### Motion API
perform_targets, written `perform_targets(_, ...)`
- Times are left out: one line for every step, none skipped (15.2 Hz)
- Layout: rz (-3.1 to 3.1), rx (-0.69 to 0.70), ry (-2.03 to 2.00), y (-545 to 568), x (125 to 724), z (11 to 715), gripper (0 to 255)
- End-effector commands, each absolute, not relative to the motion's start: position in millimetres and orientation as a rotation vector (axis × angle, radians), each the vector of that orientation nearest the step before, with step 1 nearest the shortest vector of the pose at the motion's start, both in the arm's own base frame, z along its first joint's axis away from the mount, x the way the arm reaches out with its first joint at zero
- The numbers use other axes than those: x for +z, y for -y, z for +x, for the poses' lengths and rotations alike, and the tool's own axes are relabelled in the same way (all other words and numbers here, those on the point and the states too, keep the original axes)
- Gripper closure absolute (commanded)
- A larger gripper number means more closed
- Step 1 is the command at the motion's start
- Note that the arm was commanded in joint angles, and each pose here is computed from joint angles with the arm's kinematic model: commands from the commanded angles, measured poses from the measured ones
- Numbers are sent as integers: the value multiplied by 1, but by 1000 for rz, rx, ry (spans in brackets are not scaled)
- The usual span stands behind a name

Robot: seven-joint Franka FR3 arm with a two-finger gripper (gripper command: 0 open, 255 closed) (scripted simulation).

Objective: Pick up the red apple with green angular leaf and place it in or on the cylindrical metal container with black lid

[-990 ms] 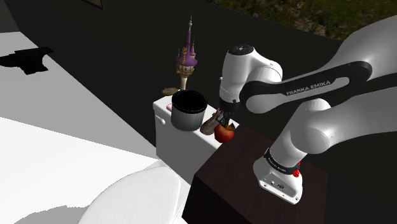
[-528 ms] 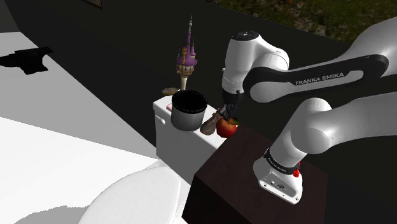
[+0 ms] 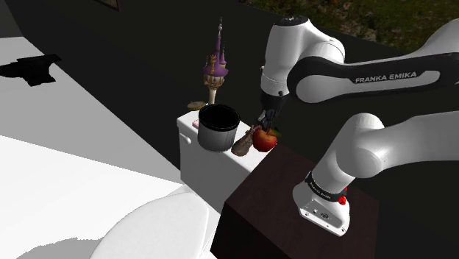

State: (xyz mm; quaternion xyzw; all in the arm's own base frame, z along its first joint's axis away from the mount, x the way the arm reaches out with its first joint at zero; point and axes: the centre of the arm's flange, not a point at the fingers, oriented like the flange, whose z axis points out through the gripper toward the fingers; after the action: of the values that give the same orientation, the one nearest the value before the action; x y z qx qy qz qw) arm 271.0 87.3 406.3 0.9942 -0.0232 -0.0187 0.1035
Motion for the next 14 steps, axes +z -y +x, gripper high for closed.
perform_targets(2933,-55,68,-87,417,271,255)
perform_targets(2933,-55,68,-87,422,271,255)
perform_targets(2933,-55,68,-87,428,271,255)
perform_targets(2933,-55,68,-87,433,271,255)
perform_targets(2933,-55,68,-87,438,271,255)
perform_targets(2933,-55,68,-87,444,271,255)
perform_targets(2933,-55,68,-87,449,271,255)
perform_targets(2933,-55,68,-87,454,271,255)
perform_targets(2933,-55,68,-87,459,271,255)
perform_targets(2933,-55,68,-87,465,271,255)
perform_targets(2933,-55,68,-87,470,271,255)
perform_targets(2933,-55,68,-87,475,271,255)
perform_targets(2933,-55,68,-87,481,271,255)
perform_targets(2933,-55,68,-87,484,271,255)
